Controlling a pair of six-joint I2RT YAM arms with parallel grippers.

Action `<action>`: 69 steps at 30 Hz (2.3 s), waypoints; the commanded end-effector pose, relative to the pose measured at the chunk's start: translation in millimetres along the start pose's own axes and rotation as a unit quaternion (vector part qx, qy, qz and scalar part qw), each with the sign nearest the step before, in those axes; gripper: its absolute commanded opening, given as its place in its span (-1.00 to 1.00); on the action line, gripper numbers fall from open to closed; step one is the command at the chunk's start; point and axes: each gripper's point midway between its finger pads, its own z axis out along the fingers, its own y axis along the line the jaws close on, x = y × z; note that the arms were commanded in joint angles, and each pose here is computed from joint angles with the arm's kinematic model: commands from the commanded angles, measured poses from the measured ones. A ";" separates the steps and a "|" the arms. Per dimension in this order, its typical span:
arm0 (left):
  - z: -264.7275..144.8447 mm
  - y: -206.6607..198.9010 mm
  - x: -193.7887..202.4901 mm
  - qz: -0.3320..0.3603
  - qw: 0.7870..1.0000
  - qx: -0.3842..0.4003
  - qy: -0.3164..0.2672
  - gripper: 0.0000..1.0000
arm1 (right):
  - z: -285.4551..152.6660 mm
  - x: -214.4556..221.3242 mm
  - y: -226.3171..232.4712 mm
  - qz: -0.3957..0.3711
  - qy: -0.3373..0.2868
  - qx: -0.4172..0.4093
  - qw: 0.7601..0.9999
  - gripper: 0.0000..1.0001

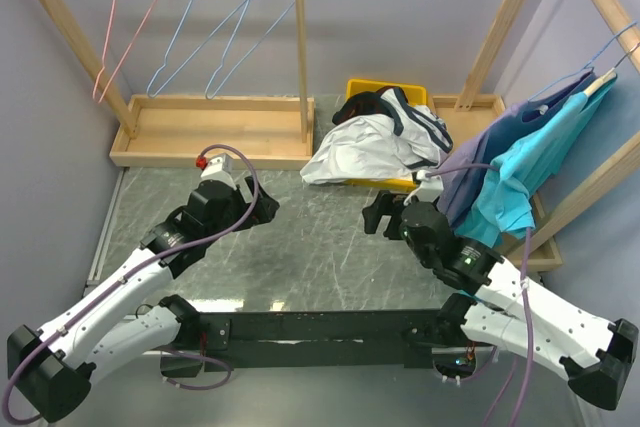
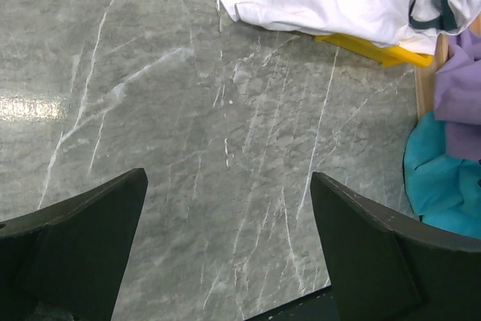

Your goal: Place the tank top on the hanger

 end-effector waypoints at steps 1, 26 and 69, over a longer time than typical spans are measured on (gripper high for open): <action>-11.9 -15.6 -16.6 -0.003 0.999 0.029 -0.024 0.94 | -0.1 -23.6 11.3 0.007 -0.032 0.006 0.999 1.00; -10.9 -24.0 -24.5 -0.007 0.999 0.029 -0.021 0.94 | 98.3 -82.2 38.9 -0.161 -0.021 0.211 0.964 0.92; -51.0 -33.7 -72.0 -0.002 0.996 0.017 -0.082 0.94 | 66.8 -189.4 76.8 -0.094 -0.060 0.134 0.985 -1.00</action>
